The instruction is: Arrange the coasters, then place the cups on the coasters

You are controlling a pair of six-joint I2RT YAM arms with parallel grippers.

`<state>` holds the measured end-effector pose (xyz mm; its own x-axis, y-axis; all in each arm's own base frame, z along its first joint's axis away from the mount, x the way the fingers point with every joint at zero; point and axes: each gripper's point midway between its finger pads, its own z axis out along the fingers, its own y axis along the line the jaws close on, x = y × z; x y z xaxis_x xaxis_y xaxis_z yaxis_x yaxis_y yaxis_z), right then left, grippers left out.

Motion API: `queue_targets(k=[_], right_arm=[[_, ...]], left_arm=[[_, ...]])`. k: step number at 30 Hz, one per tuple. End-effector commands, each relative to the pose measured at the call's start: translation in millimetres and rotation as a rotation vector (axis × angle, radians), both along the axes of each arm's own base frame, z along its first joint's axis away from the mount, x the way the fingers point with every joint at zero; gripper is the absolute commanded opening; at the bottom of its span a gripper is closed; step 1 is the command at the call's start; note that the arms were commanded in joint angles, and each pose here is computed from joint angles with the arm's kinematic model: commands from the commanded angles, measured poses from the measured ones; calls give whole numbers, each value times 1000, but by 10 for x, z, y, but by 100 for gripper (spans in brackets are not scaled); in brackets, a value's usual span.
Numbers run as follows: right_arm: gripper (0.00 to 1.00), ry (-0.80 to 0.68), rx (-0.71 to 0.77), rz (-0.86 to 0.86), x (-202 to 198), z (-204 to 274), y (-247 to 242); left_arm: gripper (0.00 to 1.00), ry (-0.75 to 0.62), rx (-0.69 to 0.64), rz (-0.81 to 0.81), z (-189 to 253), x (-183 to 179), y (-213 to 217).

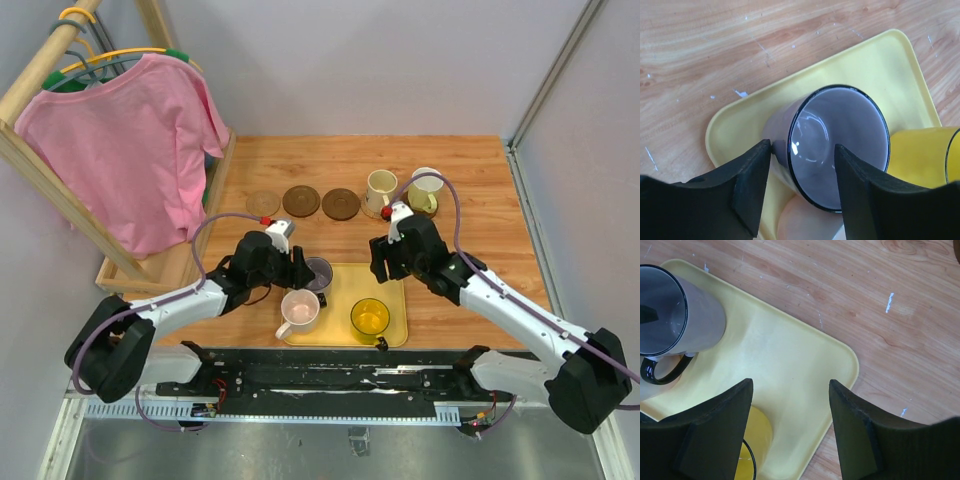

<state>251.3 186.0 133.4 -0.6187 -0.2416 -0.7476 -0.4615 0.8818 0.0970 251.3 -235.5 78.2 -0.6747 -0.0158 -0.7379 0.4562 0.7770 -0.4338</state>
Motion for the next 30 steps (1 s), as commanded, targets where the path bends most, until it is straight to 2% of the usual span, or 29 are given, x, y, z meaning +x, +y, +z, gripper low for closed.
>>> queue_targets(k=[1,8,15,20,30], right_arm=[[64,-4,20,24,-3,14,122],[65,15,5,41,2,-61,195],[65,27,-9,62,14,-98,280],[66,22,-16,75,18,-83,346],[67,19,-44,68,19,-117,354]], left_arm=[[56,-134,-50,-54,294,177,-184],[39,-214,-84,-140,369,236,-345],[38,-222,-103,-167,328,317,-473],[31,-235,-122,-142,342,466,-553],[31,-303,-121,-168,475,713,-729]])
